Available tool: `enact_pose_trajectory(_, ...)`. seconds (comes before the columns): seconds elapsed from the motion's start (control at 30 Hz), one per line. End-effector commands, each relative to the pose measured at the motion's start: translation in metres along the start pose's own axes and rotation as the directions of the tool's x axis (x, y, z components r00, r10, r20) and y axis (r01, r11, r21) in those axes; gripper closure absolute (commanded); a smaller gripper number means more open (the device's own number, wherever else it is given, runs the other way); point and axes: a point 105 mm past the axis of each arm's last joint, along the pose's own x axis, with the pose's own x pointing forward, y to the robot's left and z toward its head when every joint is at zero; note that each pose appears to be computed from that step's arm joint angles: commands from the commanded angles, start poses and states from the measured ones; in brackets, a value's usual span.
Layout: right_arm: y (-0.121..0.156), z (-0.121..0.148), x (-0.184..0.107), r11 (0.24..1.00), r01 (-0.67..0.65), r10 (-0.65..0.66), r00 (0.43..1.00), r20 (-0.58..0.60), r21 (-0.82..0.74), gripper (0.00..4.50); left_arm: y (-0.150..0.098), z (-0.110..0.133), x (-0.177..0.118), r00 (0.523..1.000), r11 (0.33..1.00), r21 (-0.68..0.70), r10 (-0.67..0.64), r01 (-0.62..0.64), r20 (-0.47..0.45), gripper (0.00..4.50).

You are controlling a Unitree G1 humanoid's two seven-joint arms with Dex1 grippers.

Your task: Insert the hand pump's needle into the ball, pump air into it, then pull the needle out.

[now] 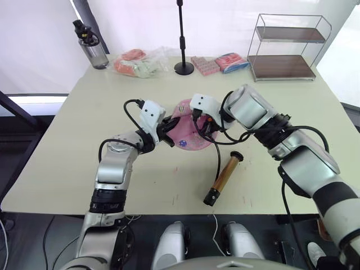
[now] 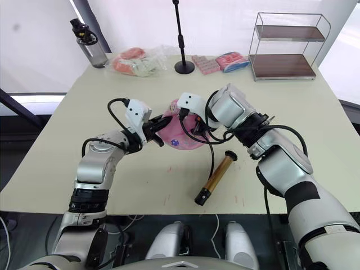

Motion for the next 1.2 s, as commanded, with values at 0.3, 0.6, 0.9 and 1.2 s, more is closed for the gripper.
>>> enact_pose_trajectory(0.3, 0.02, 0.041, 0.015, 0.999, -0.01, 0.013, 0.994, 0.105, -0.037, 4.2, -0.064, -0.016, 0.019, 0.969, 0.964, -0.104, -0.248, 0.246, -0.011, 4.48)
enact_pose_trajectory(0.6, 0.03, 0.05, 0.025, 0.999, -0.015, 0.019, 0.993, 0.114, -0.031, 4.2, -0.067, -0.017, 0.019, 0.967, 0.961, -0.119, -0.253, 0.25, -0.009, 4.48)
enact_pose_trajectory(0.9, 0.034, 0.05, 0.034, 0.998, 0.003, 0.004, 0.994, 0.109, -0.059, 4.2, -0.07, -0.023, 0.018, 0.967, 0.959, -0.132, -0.256, 0.252, -0.014, 4.48)
enact_pose_trajectory(1.2, 0.04, 0.057, 0.038, 0.994, -0.063, 0.047, 0.986, 0.162, 0.093, 4.2, -0.07, -0.027, 0.018, 0.967, 0.958, -0.14, -0.255, 0.25, -0.019, 4.48)
